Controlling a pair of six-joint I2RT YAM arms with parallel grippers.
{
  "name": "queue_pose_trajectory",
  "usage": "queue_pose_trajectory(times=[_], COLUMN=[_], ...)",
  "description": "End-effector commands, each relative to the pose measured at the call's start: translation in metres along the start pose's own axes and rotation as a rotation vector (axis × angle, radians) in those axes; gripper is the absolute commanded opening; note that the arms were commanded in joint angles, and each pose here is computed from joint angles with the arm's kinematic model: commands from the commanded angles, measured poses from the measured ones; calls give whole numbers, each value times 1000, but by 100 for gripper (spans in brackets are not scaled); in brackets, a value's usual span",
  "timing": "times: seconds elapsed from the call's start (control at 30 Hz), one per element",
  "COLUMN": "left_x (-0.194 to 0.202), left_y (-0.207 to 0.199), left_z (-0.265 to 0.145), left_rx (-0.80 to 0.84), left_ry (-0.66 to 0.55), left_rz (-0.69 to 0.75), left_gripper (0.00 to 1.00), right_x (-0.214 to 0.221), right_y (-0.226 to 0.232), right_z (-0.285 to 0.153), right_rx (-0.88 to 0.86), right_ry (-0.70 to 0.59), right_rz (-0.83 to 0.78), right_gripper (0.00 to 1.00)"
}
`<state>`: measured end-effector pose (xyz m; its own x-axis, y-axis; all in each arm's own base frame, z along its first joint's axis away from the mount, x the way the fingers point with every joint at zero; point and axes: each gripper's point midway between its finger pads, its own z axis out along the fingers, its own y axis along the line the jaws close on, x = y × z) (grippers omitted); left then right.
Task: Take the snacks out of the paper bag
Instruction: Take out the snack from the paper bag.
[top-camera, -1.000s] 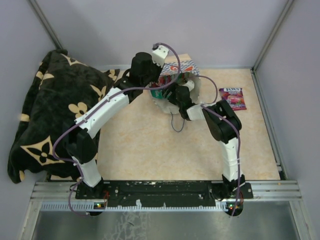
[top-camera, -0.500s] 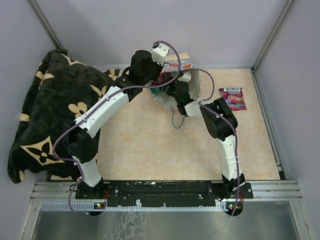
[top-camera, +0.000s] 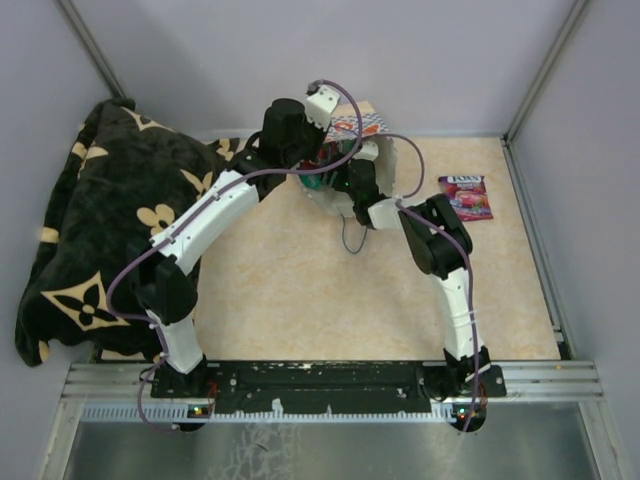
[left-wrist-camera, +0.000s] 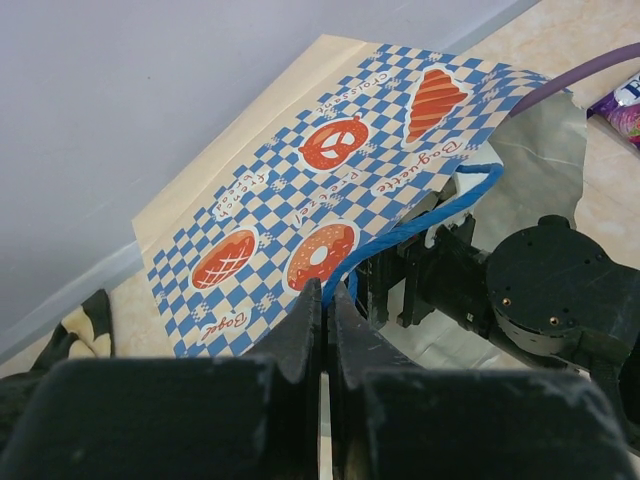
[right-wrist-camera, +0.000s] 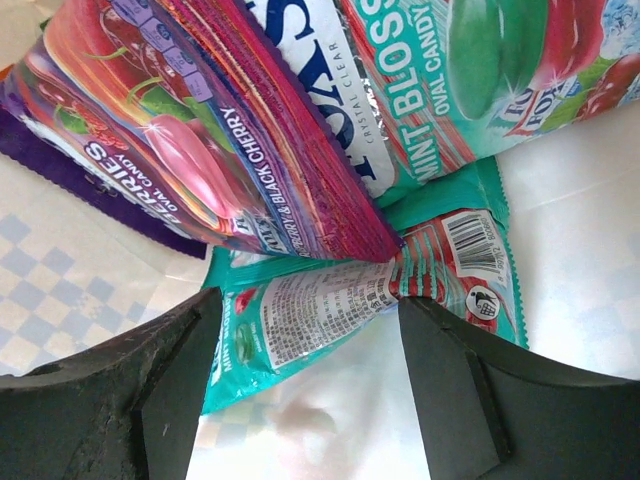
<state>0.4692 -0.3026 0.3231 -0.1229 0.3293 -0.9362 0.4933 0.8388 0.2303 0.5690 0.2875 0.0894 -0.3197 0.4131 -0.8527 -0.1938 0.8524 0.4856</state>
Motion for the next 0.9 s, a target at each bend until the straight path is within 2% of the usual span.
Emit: queue_pose_trajectory(times=[0.0,0.1,0.23,0.33,0.6,0.67,0.83,0.87], left_x=[-15,-13,-13,-14,-12,-12,-13,-13], left_y=[2,3,3,2,3,3,5,5], left_z=[-3,-4,-3,-5,-11,-12,-15,-15], left_rx=[-4,-13,-12,-8,-9,-8,-16,-17], left_ry=[-27,-25,-25,-25,-24,-24,-25,-25], left_rz=[1,8,6,-1,-8,-10,-9,-10], left_gripper=[0,0,0,0,0,0,0,0], right_x=[-50,-44,-26,-14,0,2,0,-1], right_y=[9,-2,-23,-36,-47,-44,-31,-26], right_z=[1,-8,-14,-14,7,13,6,2], right_rx=[14,79,159,177,213,200,135,116], right_ry=[-56,-14,66,79,88,100,120,128], right_rz=[14,76,254,370,444,458,472,463], right_gripper=[72,71,72,70,66,53,3,0])
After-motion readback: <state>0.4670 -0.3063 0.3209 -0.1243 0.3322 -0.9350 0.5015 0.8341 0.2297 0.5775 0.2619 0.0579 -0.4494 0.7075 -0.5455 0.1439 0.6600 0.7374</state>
